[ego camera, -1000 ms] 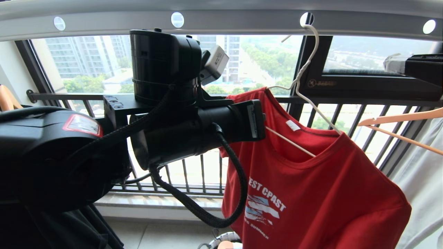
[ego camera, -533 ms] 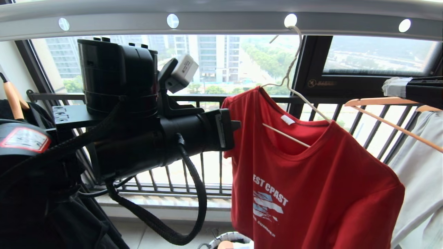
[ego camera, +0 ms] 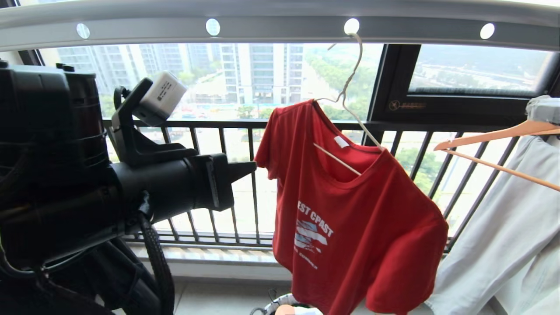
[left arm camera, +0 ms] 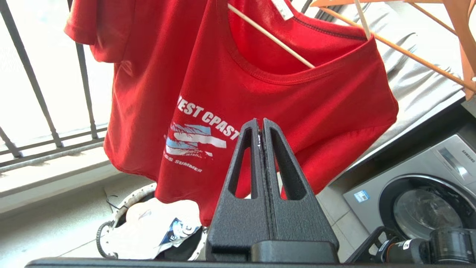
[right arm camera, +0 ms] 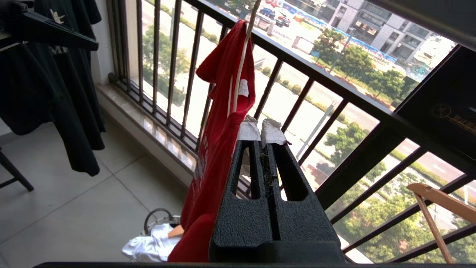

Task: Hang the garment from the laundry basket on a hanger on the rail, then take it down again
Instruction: Take the clothes off the clothes rack

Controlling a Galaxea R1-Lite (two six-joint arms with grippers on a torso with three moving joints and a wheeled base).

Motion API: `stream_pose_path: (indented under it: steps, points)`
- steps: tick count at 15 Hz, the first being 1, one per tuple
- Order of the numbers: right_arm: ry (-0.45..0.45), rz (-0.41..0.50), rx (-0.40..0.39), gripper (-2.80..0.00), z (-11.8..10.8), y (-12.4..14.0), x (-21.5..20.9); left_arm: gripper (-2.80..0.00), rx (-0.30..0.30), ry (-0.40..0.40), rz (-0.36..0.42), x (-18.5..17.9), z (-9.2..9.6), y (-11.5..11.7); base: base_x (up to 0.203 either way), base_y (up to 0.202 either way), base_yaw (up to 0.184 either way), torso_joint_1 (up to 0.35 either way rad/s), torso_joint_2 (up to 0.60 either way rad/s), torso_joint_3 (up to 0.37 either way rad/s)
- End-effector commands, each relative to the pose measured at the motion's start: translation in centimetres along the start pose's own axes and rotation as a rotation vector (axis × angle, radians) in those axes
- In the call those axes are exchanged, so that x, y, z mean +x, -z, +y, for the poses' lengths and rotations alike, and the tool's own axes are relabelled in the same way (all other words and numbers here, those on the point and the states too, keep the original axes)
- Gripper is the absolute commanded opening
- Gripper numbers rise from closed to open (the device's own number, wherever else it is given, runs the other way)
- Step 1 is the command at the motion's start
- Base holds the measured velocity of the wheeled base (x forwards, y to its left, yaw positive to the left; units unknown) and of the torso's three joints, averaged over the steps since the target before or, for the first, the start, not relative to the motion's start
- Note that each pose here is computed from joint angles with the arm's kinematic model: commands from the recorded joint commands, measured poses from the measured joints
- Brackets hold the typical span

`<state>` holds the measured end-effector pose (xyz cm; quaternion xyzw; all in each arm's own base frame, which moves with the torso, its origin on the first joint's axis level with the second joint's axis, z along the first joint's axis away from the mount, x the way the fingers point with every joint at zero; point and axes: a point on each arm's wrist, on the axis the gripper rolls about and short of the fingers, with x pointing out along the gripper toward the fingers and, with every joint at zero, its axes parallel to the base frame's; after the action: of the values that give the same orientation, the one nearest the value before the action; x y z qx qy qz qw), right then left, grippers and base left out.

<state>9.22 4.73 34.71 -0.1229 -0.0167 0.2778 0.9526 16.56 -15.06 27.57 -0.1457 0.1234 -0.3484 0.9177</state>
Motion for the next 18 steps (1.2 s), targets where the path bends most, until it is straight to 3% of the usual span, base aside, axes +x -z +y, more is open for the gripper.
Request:
stream_pose_path:
  steps: [1,3,5,9,13,16,18]
  points:
    - [0.056,-0.082,0.000,-2.80,0.2,-0.5,-4.0,-2.80,0.008,-0.003,-0.049,-4.8,0.6,0.8,0.000,0.000,0.000,0.000,0.00,0.000]
    - [0.130,-0.112,0.002,-2.80,0.4,-0.6,-7.1,-2.80,0.021,-0.023,-0.091,-8.4,1.3,1.7,0.000,0.000,0.000,0.000,0.00,0.000]
    - [0.188,-0.134,0.005,-2.80,0.8,-0.5,-10.2,-2.80,0.033,-0.097,-0.139,-12.0,2.2,2.1,0.000,0.000,0.000,0.000,0.00,0.000]
    - [0.407,-0.142,0.018,-2.80,2.1,-0.1,-13.9,-2.80,0.073,-0.403,-0.320,-17.3,3.4,2.4,0.000,0.000,0.000,0.000,0.00,0.000]
    - [0.513,-0.132,0.029,-2.80,5.0,1.5,-19.0,-2.80,0.132,-0.480,-0.497,-22.4,1.1,4.5,0.000,0.000,0.000,0.000,0.00,0.000]
    - [0.613,-0.112,0.064,-2.80,7.0,2.6,-20.2,-2.80,0.155,-0.553,-0.560,-25.0,-0.6,7.2,0.000,0.000,0.000,0.000,0.00,0.000]
    - [0.619,-0.104,0.069,-2.80,7.9,4.3,-20.8,-2.80,0.153,-0.572,-0.554,-25.9,-1.2,9.0,0.000,0.000,0.000,0.000,0.00,0.000]
